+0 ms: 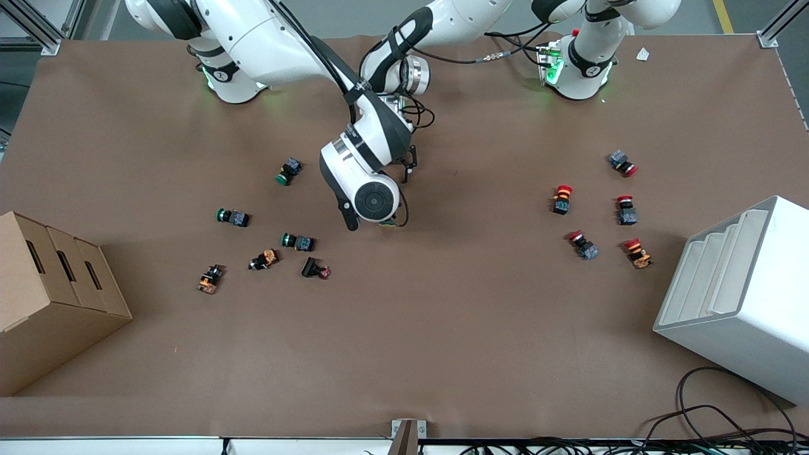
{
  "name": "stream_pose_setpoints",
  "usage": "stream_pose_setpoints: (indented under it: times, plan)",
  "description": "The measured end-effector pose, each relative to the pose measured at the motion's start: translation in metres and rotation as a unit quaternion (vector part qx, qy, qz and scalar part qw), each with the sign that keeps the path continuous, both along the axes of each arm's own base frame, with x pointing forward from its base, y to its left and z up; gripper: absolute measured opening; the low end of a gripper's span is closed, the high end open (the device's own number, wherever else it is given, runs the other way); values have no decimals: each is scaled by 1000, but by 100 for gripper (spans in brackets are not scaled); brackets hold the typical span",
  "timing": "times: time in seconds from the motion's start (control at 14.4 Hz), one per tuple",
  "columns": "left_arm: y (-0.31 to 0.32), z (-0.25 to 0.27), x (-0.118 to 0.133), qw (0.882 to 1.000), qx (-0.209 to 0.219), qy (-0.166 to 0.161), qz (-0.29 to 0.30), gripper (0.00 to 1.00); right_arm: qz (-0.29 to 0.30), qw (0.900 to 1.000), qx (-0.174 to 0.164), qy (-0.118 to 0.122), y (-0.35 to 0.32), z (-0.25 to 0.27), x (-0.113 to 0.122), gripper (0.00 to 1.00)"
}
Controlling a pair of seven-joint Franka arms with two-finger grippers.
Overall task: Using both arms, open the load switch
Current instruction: 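Press the white handle down with the right gripper while the left gripper holds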
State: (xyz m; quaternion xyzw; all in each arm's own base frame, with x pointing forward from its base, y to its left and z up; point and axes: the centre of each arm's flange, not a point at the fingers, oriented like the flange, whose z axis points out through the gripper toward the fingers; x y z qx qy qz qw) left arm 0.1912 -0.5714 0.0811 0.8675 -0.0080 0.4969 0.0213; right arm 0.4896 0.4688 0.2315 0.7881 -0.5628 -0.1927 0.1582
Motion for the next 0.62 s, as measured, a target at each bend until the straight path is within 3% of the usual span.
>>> stream_pose_setpoints:
  times: [0.28, 0.62]
  plan:
    - [0, 0, 0, 1000, 1, -1, 0, 100, 12, 1000, -14, 24, 1, -3, -12, 100]
    - [0, 0, 0, 1000, 1, -1, 0, 100, 25, 999, -23, 32, 10, -18, -33, 100]
